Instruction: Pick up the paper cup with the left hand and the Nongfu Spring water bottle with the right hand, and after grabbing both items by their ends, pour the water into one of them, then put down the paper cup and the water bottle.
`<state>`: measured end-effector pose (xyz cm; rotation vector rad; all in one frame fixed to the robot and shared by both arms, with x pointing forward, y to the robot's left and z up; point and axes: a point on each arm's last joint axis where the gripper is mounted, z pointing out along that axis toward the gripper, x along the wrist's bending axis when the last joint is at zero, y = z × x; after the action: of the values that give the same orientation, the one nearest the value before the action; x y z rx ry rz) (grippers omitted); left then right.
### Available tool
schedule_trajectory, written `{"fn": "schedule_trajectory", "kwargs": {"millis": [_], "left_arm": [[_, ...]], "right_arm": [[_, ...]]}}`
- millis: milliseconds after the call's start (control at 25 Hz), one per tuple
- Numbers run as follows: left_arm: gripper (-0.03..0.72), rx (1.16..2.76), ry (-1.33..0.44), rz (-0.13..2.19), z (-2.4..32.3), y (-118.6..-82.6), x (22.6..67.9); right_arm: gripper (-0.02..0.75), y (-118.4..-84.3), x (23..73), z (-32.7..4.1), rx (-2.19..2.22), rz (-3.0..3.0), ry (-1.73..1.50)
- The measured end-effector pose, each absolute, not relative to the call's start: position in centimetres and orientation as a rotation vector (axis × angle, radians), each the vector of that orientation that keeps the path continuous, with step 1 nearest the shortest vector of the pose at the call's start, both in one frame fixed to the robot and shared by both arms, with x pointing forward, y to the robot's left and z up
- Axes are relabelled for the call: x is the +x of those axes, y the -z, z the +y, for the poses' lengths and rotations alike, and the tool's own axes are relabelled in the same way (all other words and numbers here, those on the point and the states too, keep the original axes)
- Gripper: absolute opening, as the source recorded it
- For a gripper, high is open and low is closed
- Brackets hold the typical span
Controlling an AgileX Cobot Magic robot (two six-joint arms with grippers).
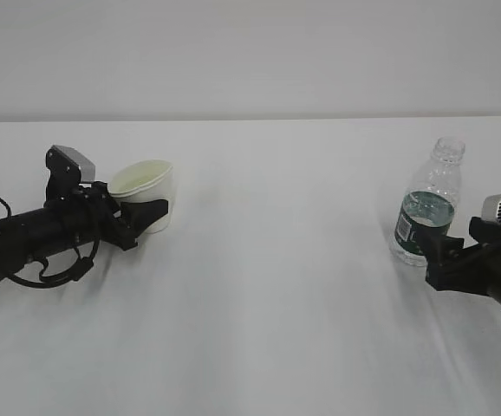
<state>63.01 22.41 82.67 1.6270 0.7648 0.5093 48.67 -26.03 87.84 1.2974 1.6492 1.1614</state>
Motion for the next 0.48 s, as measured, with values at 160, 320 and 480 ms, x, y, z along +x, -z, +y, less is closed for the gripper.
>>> {"fn": "schedule_trajectory", "kwargs": {"millis": [160, 320, 480], "left_arm": [[0.421, 1.615, -0.502, 0.761, 22.36, -82.42, 62.93], [0.456, 1.613, -0.502, 0.758, 22.35, -82.44, 62.92], [0.533, 1.614, -0.5, 0.761, 22.35, -82.29, 62.89]], "right_arm": [[0.589, -87.84, 48.67, -26.03, 1.297, 1.649, -1.161], [0.589, -87.84, 48.67, -26.03, 1.297, 1.649, -1.161], [0.589, -87.84, 48.67, -26.02, 1.296, 1.65, -1.162]]}}
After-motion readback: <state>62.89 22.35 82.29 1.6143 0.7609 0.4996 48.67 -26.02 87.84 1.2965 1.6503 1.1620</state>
